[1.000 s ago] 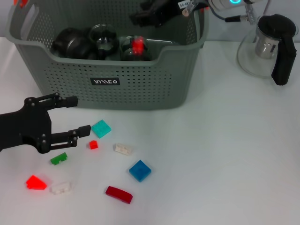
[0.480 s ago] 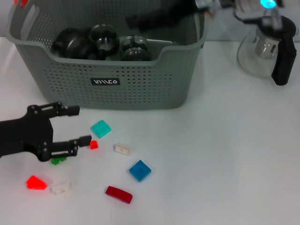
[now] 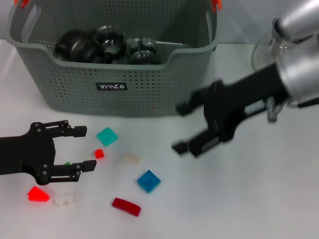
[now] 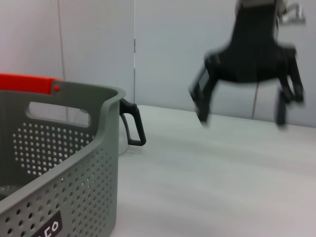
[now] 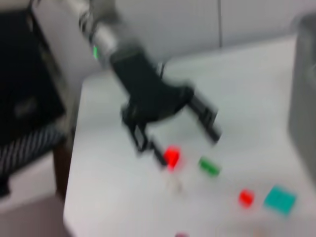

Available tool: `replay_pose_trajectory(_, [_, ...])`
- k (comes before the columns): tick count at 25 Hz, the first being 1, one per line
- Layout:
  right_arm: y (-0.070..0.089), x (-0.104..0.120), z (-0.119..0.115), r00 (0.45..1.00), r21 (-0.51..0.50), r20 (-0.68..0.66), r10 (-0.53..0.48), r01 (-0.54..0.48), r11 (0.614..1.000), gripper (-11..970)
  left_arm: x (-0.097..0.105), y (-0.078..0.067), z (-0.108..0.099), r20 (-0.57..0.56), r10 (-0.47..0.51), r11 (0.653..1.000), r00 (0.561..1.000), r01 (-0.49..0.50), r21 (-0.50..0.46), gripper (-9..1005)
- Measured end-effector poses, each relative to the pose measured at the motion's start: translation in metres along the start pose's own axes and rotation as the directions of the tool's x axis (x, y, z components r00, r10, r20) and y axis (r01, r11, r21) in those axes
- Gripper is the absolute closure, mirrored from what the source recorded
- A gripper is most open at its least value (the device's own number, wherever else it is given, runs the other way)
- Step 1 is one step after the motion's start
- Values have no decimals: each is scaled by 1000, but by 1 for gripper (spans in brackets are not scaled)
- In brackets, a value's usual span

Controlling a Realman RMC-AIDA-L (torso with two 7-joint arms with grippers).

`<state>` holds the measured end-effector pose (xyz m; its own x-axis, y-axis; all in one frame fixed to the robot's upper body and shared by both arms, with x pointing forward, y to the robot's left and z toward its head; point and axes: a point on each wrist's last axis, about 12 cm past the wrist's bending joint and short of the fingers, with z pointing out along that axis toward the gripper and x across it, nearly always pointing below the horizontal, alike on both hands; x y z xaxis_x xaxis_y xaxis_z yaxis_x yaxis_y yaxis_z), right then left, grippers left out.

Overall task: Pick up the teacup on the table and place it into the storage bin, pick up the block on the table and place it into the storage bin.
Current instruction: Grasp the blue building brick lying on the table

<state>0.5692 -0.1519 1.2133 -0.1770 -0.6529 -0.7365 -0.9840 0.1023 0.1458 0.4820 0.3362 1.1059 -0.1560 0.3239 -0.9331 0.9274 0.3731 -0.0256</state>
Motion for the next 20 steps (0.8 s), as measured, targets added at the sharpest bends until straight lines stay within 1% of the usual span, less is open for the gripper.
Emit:
replay_pose_trajectory(3, [3, 2, 25, 990, -25, -137, -25, 22, 999, 31, 2, -1, 1, 3, -11, 1000, 1000, 11, -1, 212])
replay_pose_trajectory(6, [3, 0, 50, 968, -48, -244, -67, 57, 997, 32, 4, -3, 2, 15, -25, 1000, 1000, 25, -11, 212])
replay_pose_trajectory(9, [-1, -3, 69, 934, -57, -339, -111, 97, 994, 31, 7, -4, 1, 35, -44, 999, 998, 45, -27, 212])
replay_pose_trajectory(10, [-2, -6, 79, 913, -72, -381, -143, 125, 990, 31, 8, -5, 0, 41, -51, 998, 998, 52, -32, 212])
replay_pose_trajectory(11, [-2, -9, 84, 904, -75, -394, -164, 146, 986, 36, 9, -5, 0, 45, -54, 998, 998, 56, -36, 212])
replay_pose_trajectory(12, [-2, -9, 84, 904, -75, -394, -164, 146, 986, 40, 10, -5, 0, 50, -60, 997, 997, 62, -40, 212])
replay_pose_trajectory(14, [-1, -13, 92, 883, -83, -419, -212, 196, 977, 45, 11, -6, -1, 58, -67, 997, 996, 70, -44, 212])
replay_pose_trajectory(20, [7, -27, 119, 802, -108, -472, -367, 360, 927, 45, 12, -6, -1, 69, -77, 995, 995, 80, -51, 212])
